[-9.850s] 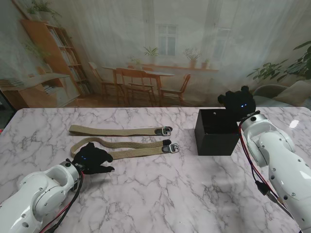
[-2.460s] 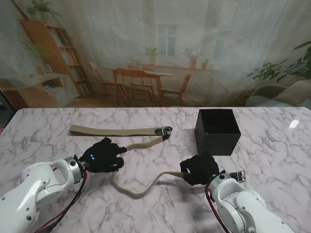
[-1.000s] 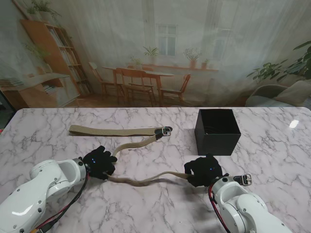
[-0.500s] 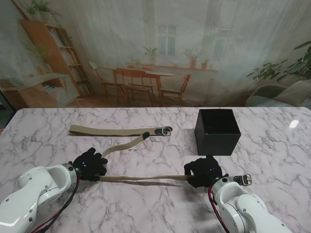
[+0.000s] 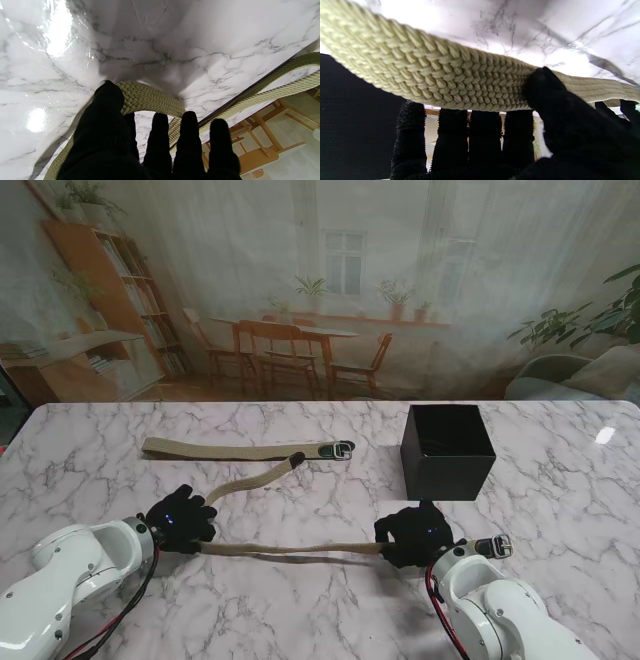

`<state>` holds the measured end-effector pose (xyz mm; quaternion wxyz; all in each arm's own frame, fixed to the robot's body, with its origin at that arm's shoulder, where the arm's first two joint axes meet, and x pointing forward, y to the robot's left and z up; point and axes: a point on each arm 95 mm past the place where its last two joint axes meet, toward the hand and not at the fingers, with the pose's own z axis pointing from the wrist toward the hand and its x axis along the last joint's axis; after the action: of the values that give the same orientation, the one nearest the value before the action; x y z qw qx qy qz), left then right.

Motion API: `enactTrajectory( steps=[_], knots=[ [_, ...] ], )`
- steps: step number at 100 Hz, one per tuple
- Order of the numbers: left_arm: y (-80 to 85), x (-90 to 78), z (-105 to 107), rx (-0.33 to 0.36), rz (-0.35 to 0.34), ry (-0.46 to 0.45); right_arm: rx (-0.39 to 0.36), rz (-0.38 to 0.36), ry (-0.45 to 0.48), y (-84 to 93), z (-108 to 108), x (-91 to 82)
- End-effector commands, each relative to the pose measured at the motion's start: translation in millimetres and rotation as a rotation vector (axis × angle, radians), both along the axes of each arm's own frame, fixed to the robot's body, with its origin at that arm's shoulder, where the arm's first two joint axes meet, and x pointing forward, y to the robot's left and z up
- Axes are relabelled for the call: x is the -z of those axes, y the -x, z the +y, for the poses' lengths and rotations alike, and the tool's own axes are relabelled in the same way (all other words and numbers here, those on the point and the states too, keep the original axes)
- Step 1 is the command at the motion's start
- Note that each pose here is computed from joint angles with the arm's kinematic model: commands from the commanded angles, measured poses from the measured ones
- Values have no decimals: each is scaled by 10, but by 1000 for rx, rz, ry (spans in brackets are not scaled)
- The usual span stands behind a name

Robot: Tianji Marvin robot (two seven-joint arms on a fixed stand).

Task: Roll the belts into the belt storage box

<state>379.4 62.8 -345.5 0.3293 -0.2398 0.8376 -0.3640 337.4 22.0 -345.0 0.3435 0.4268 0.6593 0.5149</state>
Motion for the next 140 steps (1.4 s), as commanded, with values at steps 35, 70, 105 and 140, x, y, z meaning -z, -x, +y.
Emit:
enactTrajectory(
  steps=[35, 70, 105, 140],
  knots=[
    [46, -152, 17, 7, -40, 21, -15, 61, -57, 25, 11, -53],
    [137, -125, 158, -27, -41, -18, -15, 61, -44, 35, -10, -13],
    [381, -238, 572, -96, -150, -95, -53, 86, -10, 31, 83, 112],
    [468, -16, 941, -229, -167, -211, -42, 76, 40, -7, 57, 176]
  ],
)
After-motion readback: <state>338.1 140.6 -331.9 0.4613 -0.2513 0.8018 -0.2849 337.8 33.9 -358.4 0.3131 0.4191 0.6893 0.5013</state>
